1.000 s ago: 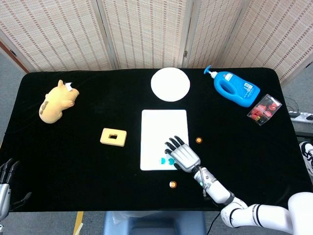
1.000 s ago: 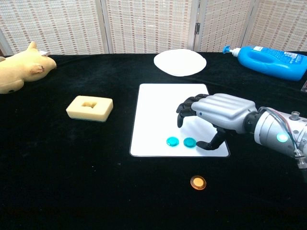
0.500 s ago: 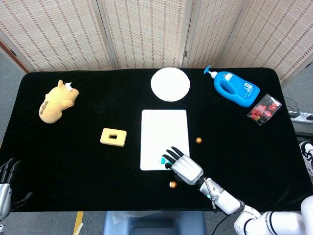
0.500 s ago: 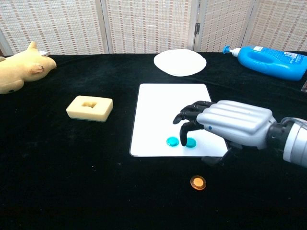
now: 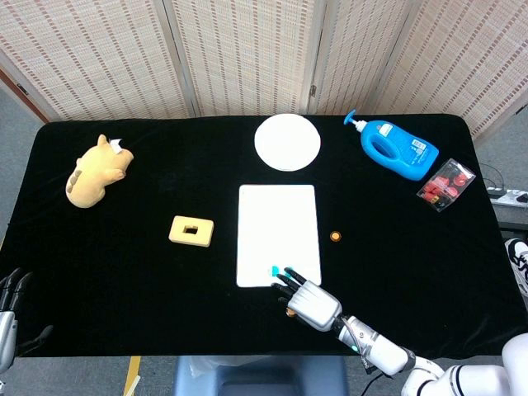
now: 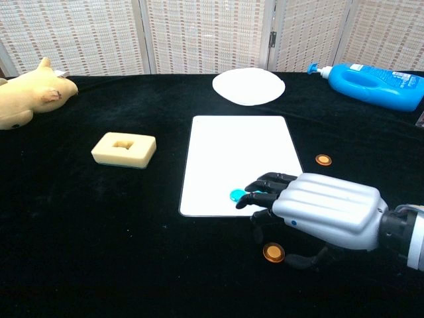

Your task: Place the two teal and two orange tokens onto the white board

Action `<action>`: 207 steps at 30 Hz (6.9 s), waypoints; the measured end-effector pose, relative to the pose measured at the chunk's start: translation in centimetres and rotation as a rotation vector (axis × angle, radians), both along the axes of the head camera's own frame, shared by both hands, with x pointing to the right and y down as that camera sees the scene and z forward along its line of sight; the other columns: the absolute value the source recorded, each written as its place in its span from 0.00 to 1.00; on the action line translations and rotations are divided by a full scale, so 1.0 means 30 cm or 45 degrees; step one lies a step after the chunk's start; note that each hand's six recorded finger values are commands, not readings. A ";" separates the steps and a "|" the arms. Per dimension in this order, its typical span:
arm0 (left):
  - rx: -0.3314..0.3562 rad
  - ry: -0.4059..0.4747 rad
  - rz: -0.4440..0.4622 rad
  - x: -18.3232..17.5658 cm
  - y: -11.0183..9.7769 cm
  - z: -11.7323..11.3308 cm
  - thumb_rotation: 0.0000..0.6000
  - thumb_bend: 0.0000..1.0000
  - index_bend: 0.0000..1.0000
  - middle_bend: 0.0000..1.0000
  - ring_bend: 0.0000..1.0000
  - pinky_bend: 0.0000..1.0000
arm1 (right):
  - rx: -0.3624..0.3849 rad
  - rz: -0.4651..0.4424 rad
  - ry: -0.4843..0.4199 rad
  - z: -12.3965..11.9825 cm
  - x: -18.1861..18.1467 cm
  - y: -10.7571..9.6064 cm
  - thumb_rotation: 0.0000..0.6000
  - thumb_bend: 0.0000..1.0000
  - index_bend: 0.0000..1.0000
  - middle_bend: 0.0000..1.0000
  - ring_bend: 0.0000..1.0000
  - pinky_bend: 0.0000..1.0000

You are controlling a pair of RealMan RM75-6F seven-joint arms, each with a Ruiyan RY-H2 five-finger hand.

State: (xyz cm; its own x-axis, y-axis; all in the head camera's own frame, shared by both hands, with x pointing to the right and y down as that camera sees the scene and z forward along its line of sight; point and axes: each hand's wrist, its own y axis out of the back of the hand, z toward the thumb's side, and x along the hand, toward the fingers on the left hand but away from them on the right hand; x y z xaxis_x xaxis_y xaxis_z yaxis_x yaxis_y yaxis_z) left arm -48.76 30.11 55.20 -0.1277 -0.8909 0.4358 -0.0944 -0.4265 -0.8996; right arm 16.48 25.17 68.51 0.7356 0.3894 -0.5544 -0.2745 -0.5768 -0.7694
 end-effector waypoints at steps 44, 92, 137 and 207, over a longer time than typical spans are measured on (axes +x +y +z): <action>0.005 0.000 -0.001 -0.005 0.000 0.000 1.00 0.21 0.00 0.00 0.01 0.00 | 0.038 0.123 -0.019 -0.025 -0.024 -0.133 1.00 0.42 0.51 0.17 0.05 0.00; -0.016 -0.009 -0.019 -0.026 0.010 0.013 1.00 0.21 0.00 0.00 0.01 0.00 | 0.157 0.518 0.188 0.089 -0.044 -0.557 1.00 0.42 0.34 0.14 0.03 0.00; -0.025 -0.006 0.004 -0.003 -0.005 0.025 1.00 0.21 0.00 0.00 0.01 0.00 | 0.073 0.644 0.396 0.254 0.285 -0.469 1.00 0.42 0.45 0.15 0.04 0.00; -0.030 -0.024 -0.040 -0.049 0.018 0.021 1.00 0.21 0.00 0.00 0.01 0.00 | 0.114 0.424 0.264 0.193 -0.158 -0.470 1.00 0.42 0.43 0.16 0.03 0.00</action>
State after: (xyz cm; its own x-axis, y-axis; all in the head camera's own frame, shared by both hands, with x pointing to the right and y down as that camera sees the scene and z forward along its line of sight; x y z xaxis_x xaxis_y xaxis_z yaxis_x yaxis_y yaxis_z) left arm -50.23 30.66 55.84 -0.1635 -0.8758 0.4541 -0.0913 -0.4449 -0.8909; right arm 11.74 11.08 74.31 0.4370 0.6413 -0.6307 -0.2384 -0.5936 -0.7687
